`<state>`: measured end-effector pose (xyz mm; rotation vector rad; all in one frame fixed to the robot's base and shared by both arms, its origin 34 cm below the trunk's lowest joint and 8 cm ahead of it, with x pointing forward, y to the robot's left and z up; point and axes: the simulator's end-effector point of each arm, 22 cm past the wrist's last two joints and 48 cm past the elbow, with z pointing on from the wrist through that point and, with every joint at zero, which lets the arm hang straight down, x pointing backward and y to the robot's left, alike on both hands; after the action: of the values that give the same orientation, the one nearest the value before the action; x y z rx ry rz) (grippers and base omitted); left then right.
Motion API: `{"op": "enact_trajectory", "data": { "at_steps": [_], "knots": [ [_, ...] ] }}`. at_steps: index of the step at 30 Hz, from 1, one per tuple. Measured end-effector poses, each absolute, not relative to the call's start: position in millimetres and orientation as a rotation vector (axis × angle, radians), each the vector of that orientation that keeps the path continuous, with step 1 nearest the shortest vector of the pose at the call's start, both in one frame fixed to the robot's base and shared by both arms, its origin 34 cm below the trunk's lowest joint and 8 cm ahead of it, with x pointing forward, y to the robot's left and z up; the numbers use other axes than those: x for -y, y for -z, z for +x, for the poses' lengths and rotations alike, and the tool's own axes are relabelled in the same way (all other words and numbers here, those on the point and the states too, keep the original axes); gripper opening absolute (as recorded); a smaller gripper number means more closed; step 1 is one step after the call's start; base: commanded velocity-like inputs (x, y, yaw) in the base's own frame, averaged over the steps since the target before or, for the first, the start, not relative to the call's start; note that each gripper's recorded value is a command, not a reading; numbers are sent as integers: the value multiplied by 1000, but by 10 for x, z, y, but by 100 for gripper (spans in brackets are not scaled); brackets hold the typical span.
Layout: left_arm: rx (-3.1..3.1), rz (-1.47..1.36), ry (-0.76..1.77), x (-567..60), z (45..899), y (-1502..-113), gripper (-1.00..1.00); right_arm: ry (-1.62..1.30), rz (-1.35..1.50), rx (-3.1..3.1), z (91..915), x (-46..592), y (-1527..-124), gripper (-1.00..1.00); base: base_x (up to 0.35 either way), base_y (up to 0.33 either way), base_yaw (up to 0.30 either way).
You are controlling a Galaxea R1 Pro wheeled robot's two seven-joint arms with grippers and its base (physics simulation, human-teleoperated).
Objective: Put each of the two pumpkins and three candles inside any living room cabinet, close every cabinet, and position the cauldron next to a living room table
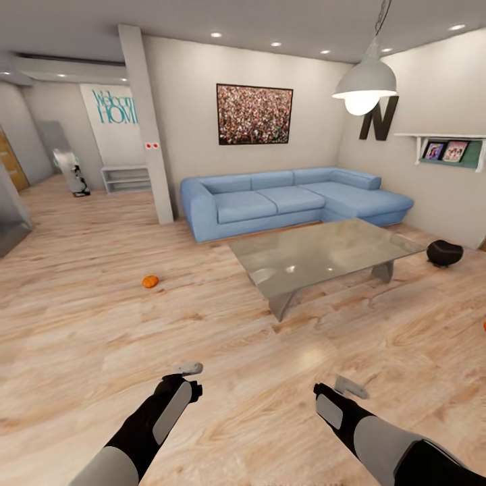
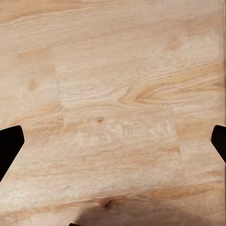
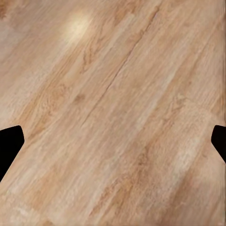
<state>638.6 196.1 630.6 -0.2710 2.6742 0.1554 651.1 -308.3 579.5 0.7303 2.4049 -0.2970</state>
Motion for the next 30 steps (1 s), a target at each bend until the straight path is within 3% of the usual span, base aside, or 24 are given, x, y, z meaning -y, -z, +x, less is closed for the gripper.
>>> {"op": "enact_trajectory", "data": {
  "at_steps": [30],
  "knots": [
    [-2688,-271,-160,-1964,6361,-6236,100,304,731,-2419,6477,3083,-5720,100,0,0,-256]
  ]
}}
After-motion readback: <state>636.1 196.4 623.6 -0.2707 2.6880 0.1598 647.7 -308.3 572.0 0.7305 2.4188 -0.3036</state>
